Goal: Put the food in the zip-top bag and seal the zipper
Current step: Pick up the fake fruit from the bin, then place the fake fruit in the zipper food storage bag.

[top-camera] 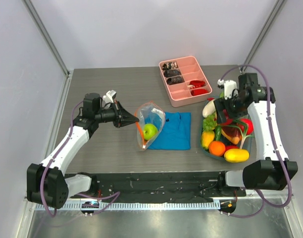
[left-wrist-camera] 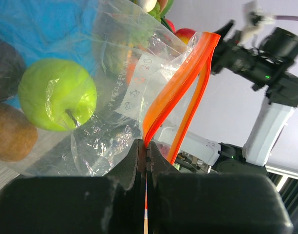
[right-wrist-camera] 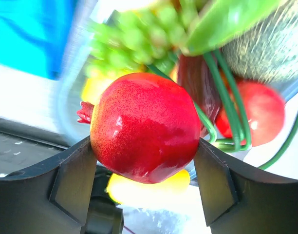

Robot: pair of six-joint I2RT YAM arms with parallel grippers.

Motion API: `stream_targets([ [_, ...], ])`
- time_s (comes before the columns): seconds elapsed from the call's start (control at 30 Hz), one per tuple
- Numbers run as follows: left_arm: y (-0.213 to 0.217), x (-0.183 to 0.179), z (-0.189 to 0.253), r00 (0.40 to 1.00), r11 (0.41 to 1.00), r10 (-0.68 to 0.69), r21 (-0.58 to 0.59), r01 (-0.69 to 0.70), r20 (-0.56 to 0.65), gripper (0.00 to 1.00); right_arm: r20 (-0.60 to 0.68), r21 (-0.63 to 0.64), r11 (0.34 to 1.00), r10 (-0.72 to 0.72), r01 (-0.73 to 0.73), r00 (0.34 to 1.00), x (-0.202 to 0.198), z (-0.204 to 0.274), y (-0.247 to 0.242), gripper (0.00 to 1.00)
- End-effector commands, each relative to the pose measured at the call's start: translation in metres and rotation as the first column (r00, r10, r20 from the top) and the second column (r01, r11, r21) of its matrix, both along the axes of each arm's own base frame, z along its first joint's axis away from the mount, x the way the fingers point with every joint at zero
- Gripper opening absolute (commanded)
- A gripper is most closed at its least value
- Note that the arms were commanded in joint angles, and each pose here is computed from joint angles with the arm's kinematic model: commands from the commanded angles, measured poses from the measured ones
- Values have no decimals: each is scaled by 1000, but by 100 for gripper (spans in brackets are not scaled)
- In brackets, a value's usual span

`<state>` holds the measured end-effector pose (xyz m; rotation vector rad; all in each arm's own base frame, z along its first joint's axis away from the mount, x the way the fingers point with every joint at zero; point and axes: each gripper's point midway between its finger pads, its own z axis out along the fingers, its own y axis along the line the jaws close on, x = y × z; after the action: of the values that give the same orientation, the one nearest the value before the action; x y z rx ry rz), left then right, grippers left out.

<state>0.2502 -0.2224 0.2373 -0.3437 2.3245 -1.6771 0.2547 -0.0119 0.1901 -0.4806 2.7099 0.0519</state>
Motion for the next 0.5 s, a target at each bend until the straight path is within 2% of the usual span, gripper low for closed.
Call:
stream_targets([
  [0.0, -1, -1, 8, 999, 1000, -10, -3, 10, 41, 0, 121, 182, 967, 156, -176, 980, -4, 66, 48, 50],
  [0.03, -1, -1, 8, 999, 1000, -10, -3, 10, 40, 0, 160, 239, 940, 209, -243, 965, -1, 78, 70, 50],
  [0.1, -1, 1, 9, 999, 1000, -10, -4, 10, 40, 0, 261, 253, 907, 272, -337, 926, 17, 109, 104, 50],
  [0.13, -1, 1, 9, 999, 1000, -12, 0, 12, 44, 0, 289, 264, 867, 347, -423, 892, 14, 119, 138, 50],
  [0.23, -1, 2, 13, 999, 1000, -18, 14, 17, 46, 0, 436, 224, 794, 437, -565, 787, 26, 157, 191, 52],
  [0.27, -1, 3, 15, 998, 1000, -20, 16, 19, 53, 0, 472, 213, 739, 495, -639, 729, 21, 169, 221, 53],
  [0.33, -1, 2, 17, 998, 999, -27, 21, 25, 59, 0, 531, 183, 687, 533, -704, 659, 18, 191, 247, 54],
  [0.37, 0, 1, 17, 998, 999, -26, 26, 24, 56, 0, 529, 153, 655, 578, -740, 622, 9, 189, 267, 55],
  [0.43, 0, 1, 18, 998, 999, -25, 30, 23, 59, 0, 499, 119, 630, 630, -768, 595, 10, 179, 288, 55],
  [0.47, 0, 1, 17, 998, 999, -27, 32, 25, 60, 0, 490, 90, 595, 672, -799, 555, 3, 173, 300, 56],
])
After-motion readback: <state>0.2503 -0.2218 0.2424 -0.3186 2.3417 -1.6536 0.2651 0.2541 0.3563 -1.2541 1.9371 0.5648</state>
